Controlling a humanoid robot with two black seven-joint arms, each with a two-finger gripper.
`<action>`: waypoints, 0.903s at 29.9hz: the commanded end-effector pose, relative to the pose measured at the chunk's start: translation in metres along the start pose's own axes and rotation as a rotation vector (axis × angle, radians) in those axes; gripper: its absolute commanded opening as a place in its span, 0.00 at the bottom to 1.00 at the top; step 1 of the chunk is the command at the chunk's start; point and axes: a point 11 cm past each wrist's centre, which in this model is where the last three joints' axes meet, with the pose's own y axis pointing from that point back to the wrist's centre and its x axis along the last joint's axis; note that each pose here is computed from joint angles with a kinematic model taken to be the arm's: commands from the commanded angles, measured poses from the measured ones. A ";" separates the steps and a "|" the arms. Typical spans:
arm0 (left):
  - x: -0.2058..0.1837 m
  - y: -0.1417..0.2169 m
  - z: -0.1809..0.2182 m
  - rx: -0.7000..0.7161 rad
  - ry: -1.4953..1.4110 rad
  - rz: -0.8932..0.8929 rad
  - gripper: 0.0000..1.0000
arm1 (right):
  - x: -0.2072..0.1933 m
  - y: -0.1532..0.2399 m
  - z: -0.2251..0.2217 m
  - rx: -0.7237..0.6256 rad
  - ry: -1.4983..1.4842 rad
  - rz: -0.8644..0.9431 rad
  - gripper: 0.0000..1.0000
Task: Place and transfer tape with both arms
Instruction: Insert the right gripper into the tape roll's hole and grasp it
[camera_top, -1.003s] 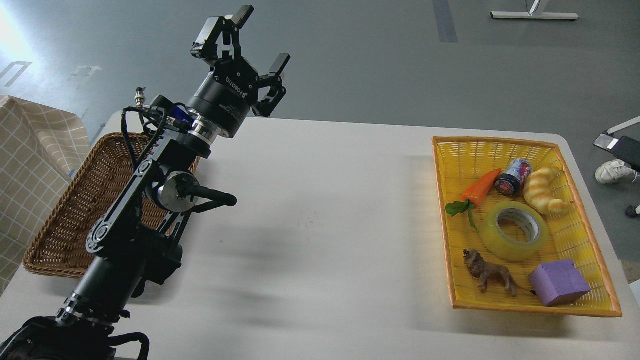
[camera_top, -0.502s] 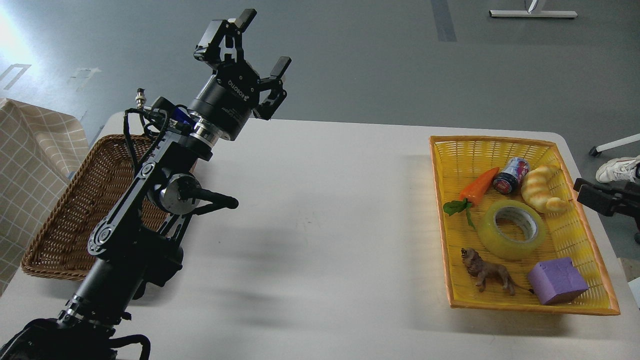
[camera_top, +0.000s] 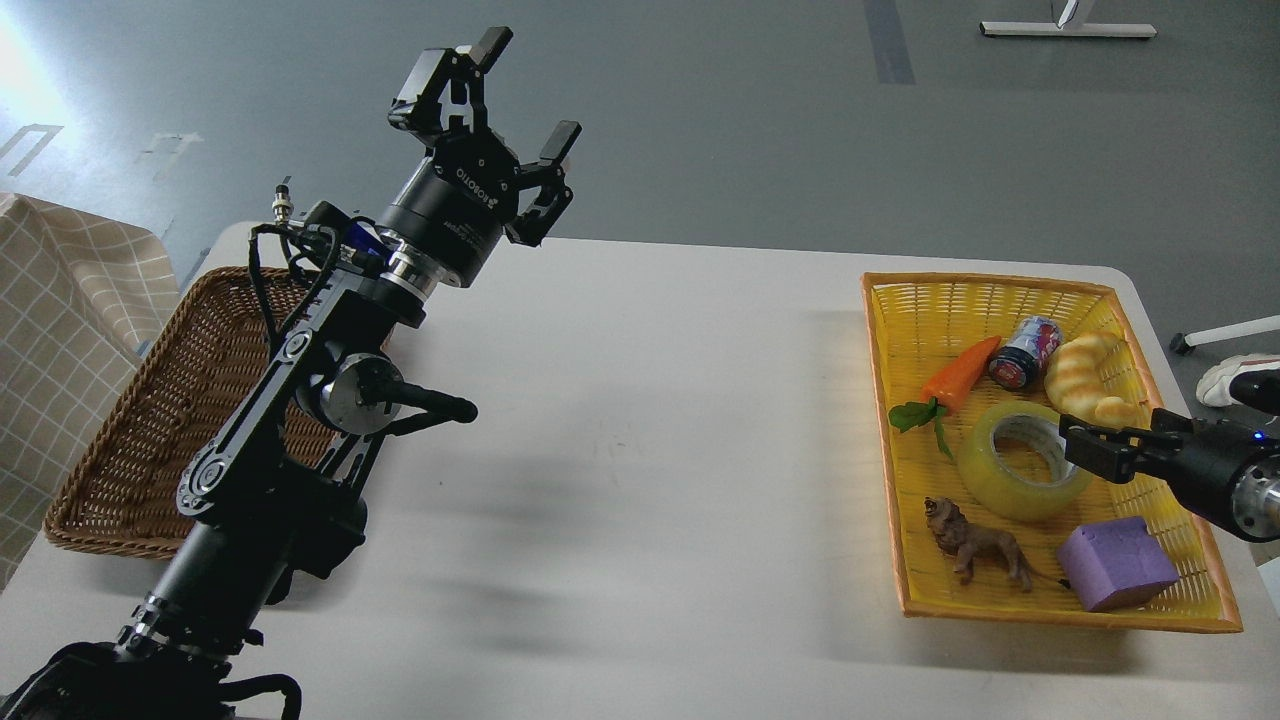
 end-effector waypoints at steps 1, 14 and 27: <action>0.000 0.001 0.000 0.002 -0.002 -0.002 0.98 | 0.002 -0.003 0.002 -0.016 0.020 0.005 0.94; 0.000 0.003 0.002 -0.006 -0.004 -0.002 0.98 | -0.005 -0.020 -0.012 -0.017 -0.035 0.011 0.91; 0.002 0.004 0.003 -0.003 -0.011 -0.001 0.98 | -0.018 -0.027 -0.014 -0.030 -0.070 -0.013 0.88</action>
